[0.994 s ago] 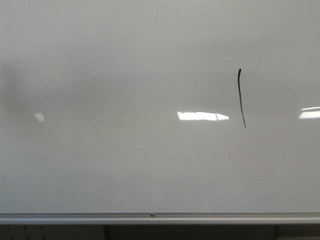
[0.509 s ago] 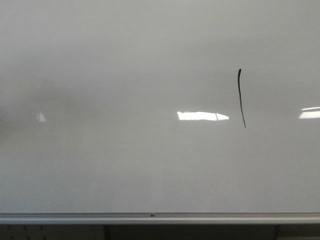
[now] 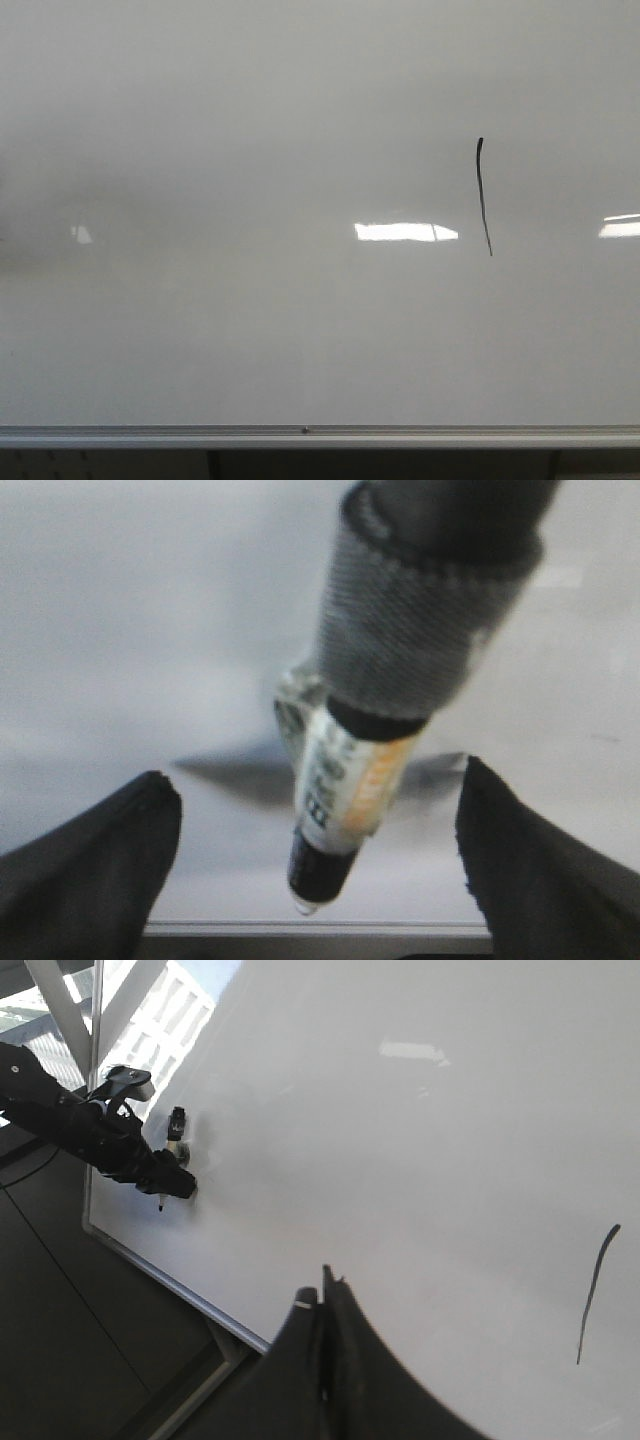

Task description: Write number 1 on whiteboard

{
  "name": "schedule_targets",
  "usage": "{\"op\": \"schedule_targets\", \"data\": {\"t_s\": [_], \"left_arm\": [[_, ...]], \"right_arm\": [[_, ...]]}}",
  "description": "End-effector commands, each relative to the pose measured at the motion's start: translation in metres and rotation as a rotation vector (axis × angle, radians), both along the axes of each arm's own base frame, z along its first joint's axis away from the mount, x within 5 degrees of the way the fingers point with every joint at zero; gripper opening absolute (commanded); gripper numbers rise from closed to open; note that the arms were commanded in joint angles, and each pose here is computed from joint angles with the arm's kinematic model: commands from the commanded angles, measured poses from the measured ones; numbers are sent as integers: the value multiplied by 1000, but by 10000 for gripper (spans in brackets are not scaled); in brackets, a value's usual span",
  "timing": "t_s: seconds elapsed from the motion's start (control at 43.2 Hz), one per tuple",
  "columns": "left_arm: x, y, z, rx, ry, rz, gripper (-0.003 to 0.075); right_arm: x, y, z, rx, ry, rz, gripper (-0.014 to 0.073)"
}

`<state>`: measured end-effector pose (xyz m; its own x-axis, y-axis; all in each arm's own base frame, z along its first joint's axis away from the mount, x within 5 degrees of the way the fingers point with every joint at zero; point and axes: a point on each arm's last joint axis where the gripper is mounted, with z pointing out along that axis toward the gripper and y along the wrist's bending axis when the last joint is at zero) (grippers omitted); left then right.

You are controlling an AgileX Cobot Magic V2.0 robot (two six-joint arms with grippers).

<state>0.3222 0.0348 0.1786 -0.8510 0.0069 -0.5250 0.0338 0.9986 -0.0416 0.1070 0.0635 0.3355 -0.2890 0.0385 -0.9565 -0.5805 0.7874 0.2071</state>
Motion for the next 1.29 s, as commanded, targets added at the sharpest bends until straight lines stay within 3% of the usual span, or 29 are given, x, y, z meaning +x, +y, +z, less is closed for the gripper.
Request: {"op": "schedule_targets", "data": {"t_s": [0.0,0.116,0.185,0.439,0.902,1.272], "left_arm": [[0,0,34,21,-105,-4,625],[-11,1,60,45,-162,-14,556],[-20,0,76,47,-199,-19,475],[-58,-15,120,47,-332,-51,-22],[-156,-55,126,37,-708,-146,-20],[-188,-54,132,17,-795,-156,-20]], "right_arm": [[3,-3,13,60,-44,-52,-62],[6,-7,16,79,-67,-110,-62],[9,-12,18,97,-91,-170,-61],[18,-29,17,123,-171,-377,-61],[22,-36,1,121,-156,-466,-61],[22,-36,0,121,-155,-464,-61]]}}
